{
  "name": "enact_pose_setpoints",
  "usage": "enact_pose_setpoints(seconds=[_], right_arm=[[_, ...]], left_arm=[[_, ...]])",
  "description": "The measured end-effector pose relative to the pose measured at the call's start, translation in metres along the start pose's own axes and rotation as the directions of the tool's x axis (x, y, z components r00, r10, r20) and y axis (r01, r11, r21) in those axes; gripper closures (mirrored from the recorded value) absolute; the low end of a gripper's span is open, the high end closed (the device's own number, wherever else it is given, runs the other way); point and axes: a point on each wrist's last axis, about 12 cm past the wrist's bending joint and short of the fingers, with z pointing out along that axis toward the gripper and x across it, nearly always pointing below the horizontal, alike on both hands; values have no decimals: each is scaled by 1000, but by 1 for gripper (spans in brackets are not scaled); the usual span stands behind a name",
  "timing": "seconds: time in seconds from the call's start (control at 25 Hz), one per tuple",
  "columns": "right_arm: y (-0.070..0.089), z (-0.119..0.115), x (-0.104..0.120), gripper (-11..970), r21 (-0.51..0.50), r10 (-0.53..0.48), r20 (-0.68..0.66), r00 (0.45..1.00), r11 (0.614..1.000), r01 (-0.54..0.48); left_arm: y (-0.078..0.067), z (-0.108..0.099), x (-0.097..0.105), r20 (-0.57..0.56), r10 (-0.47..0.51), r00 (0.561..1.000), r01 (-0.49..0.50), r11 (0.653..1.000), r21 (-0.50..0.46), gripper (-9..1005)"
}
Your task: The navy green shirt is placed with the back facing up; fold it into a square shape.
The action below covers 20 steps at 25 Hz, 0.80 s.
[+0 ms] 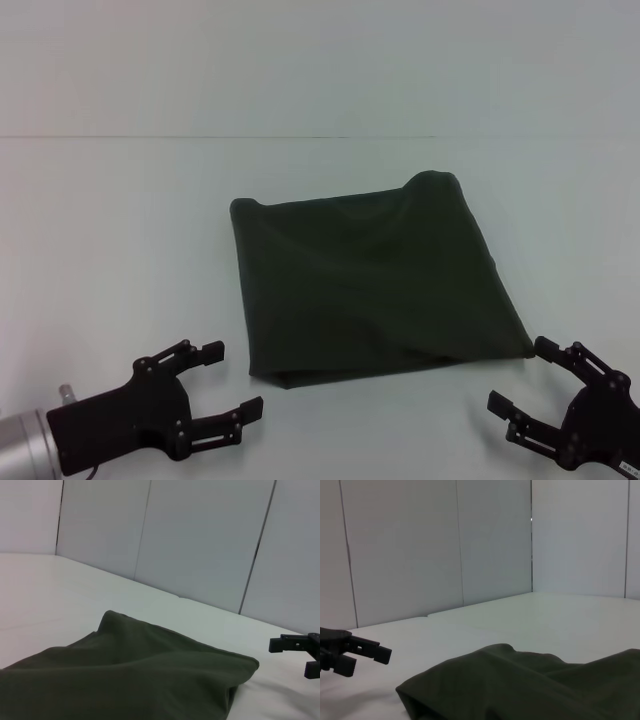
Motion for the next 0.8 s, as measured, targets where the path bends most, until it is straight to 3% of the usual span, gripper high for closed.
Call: enact_pose_setpoints(seconds=[0.28,0.8], right_arm=[[1,4,-1,14,-18,-6,3,1000,1000,6],[2,13,-4,18,-40,1,18,1000,999,-1]], left_arm=[[-1,-1,0,3,2,1000,-2,1000,0,88],[2,-3,-2,25,2,1000,-1,1000,-20,87]])
